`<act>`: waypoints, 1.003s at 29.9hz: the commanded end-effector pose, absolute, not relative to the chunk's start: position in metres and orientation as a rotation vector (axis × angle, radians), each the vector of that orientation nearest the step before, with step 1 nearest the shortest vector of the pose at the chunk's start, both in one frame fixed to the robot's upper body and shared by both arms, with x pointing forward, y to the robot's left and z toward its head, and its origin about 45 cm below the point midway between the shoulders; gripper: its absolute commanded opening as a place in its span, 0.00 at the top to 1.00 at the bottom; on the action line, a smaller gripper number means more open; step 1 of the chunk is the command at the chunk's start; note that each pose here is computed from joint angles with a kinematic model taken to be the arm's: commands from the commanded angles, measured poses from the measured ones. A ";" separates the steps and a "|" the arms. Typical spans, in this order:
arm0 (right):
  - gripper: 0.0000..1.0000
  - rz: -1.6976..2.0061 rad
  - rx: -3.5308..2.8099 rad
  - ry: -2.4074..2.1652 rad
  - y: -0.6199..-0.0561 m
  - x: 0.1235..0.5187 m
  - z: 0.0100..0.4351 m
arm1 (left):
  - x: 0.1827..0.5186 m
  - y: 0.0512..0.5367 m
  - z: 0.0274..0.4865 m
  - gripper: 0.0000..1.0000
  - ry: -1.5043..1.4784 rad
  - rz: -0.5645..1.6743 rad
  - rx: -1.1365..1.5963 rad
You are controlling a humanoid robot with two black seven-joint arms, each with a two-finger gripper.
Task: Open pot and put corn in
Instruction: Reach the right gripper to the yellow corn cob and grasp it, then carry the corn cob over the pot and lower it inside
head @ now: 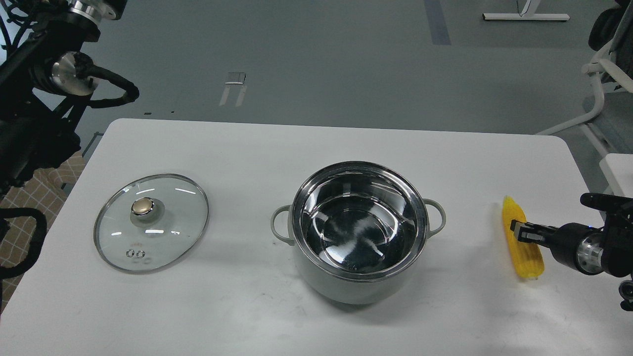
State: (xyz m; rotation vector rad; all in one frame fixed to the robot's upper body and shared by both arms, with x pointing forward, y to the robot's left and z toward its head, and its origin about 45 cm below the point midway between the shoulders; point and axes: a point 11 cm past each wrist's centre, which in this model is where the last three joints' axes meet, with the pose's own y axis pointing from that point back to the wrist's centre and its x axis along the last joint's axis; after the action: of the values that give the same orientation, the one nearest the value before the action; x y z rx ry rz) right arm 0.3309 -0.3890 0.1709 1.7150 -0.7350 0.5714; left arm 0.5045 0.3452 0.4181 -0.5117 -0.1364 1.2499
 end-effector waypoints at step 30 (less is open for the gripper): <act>0.78 0.806 2.376 -0.482 -0.157 0.318 0.230 | 0.504 0.341 0.426 0.03 -0.155 1.219 -0.502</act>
State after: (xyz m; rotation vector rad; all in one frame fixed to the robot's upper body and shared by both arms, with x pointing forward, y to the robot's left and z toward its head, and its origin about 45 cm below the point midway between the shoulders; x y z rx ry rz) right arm 0.3242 -0.1568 0.2413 2.3965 -0.5482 0.8168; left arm 0.5039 0.3426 0.4254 -0.4987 -0.1538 1.2275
